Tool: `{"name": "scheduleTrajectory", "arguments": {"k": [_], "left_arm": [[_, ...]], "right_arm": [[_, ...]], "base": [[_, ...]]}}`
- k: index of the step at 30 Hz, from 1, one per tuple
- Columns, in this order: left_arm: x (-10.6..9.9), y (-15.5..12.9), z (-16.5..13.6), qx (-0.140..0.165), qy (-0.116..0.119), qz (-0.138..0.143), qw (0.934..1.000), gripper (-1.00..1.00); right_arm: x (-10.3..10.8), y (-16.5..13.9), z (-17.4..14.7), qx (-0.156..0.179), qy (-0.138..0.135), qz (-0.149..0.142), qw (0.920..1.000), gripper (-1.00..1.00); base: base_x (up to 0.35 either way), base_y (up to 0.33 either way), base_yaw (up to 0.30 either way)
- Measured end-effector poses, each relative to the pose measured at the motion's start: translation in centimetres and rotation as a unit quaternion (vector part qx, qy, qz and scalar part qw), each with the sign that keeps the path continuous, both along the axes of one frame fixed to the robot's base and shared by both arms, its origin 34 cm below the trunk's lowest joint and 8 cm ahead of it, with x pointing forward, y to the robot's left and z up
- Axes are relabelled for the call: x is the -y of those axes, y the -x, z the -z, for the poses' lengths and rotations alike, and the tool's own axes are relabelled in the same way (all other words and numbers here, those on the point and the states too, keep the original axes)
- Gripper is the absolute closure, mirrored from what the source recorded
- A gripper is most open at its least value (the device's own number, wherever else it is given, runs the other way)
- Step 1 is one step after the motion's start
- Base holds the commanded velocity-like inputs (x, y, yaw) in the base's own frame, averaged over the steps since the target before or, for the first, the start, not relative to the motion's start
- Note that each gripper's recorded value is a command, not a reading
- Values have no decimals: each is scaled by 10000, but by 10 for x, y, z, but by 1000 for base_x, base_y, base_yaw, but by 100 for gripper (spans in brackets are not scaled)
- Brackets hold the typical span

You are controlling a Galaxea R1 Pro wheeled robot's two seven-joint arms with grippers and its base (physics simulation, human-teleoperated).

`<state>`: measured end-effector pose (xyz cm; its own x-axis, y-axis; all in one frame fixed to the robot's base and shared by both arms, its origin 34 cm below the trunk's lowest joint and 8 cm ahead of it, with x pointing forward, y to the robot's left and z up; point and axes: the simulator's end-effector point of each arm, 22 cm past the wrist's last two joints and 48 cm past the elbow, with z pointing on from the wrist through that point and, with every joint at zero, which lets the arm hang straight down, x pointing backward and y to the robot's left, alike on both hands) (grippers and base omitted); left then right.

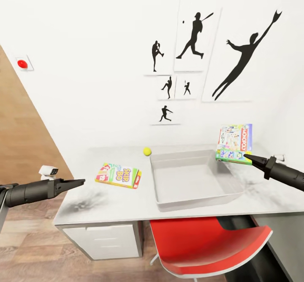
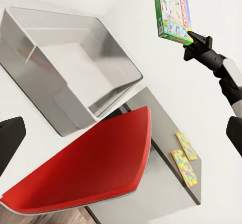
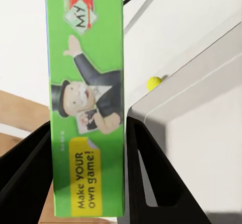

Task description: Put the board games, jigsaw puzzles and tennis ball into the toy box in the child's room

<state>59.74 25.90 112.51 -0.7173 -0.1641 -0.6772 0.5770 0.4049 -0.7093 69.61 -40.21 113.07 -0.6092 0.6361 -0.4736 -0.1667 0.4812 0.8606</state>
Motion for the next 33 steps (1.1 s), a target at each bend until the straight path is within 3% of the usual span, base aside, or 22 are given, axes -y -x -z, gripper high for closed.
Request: {"name": "scheduleTrajectory", "arguments": {"k": [14,22,33], "left_arm": [[-2,2,-12,120,7,-28,9999,-100],[-2,3,-17,162,24,-35,9999,-100],[0,-2,-25,260,29,-7,9997,-100]], "right_arm": [[-7,3,-2,-17,37,-84,10000,100],[-21,5,31,-482,94,-243,9985,100],[-13,5,53,-805,293,-79,9963,100]], "base": [[0,0,0],[0,0,0],[62,-51,0]]}}
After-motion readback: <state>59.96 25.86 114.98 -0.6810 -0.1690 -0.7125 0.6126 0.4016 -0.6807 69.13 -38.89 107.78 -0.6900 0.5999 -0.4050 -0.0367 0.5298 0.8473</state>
